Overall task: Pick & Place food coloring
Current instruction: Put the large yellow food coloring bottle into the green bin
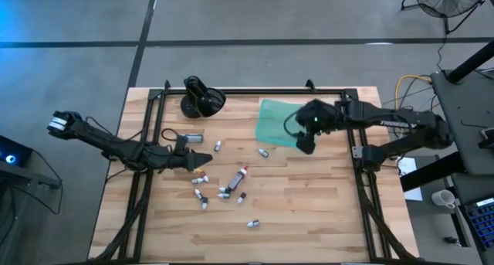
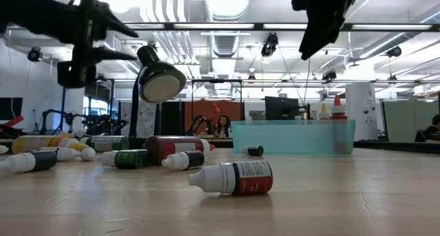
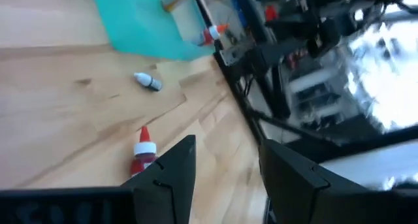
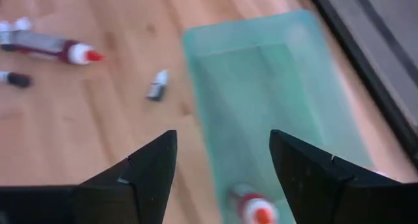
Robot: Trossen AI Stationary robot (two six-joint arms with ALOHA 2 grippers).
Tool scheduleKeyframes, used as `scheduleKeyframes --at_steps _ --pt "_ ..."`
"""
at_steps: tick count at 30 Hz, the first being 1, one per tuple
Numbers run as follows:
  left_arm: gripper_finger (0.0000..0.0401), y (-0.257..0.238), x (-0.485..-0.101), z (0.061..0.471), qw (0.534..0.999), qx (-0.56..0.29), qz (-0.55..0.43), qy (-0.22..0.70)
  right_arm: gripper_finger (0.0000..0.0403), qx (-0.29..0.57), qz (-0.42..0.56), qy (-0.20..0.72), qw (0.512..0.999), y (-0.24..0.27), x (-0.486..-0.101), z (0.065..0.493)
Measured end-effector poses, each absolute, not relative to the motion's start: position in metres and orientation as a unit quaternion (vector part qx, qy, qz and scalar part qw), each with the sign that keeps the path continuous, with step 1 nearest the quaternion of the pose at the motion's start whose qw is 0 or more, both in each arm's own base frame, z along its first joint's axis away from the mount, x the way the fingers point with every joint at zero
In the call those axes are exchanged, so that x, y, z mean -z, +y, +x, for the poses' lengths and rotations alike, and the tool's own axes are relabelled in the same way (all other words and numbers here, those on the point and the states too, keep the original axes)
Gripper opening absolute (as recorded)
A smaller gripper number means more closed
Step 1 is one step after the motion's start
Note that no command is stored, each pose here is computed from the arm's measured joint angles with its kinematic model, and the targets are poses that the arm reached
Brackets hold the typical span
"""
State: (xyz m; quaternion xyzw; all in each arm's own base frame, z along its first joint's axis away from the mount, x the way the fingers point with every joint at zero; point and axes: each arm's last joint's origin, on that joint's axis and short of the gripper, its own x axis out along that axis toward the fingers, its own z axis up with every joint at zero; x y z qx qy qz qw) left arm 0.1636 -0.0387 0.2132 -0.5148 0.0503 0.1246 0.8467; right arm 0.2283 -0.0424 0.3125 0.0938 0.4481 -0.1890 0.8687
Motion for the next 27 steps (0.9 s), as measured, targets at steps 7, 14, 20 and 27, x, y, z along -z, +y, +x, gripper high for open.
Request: scheduleKeyframes --at_steps 7,14,20,27 --pt "0.0132 -0.042 -0.249 0.161 0.879 -0.169 -0.356 0.269 0.0233 0.187 0.092 0.448 0.870 -0.023 -0.311 0.233" --pt "0.0131 -0.051 -0.254 0.176 0.863 -0.180 -0.173 0.439 0.0233 0.196 0.105 0.445 0.868 -0.022 -0.311 0.232" --pt "0.0130 -0.063 -0.218 0.193 0.824 -0.136 -0.095 0.541 0.0233 0.197 0.105 0.455 0.862 -0.022 -0.309 0.230" --pt "0.0130 -0.067 -0.193 0.205 0.795 -0.129 -0.022 0.592 0.0233 0.196 0.101 0.458 0.861 -0.022 -0.308 0.230"
